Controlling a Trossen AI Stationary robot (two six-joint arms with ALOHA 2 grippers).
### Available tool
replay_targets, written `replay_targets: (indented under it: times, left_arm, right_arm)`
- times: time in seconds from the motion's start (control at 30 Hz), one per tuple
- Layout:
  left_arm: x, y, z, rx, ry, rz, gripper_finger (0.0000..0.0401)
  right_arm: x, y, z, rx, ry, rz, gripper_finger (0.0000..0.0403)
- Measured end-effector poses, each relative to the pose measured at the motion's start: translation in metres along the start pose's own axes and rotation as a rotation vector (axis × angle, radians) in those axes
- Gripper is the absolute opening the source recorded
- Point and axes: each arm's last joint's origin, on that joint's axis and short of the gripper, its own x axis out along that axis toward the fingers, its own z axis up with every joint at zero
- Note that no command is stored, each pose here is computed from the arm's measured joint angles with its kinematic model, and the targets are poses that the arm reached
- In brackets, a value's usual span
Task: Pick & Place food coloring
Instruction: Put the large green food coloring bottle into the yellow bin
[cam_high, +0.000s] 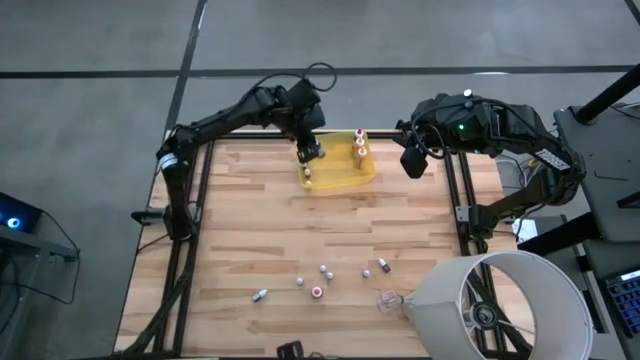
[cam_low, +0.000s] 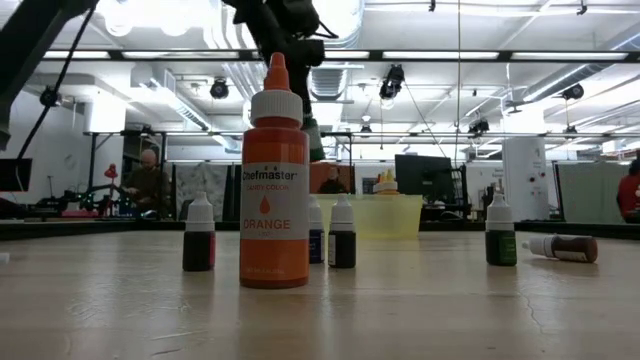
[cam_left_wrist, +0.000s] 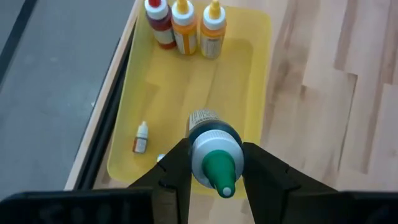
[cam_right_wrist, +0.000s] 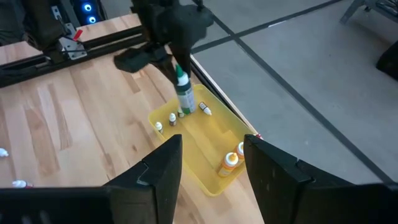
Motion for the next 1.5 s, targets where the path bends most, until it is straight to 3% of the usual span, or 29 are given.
replay_targets:
  times: [0.6,1.1,1.5]
  left_arm:
    - [0.06,0.045,0.034,-0.033,0.007,0.038,0.0094]
    - [0.129,0.059,0.02,0.021,0.175,0.071,0.0094]
    - [0.133,0.067,0.017,0.031,0.195,0.094,0.0094]
  right_arm:
    - [0.0,0.0,0.0,0.011,0.0,0.0,0.0164]
    - [0.0,0.0,0.0,0.053,0.0,-0.003,0.0164]
    - [0.0,0.0,0.0,0.053,0.0,-0.003,0.0164]
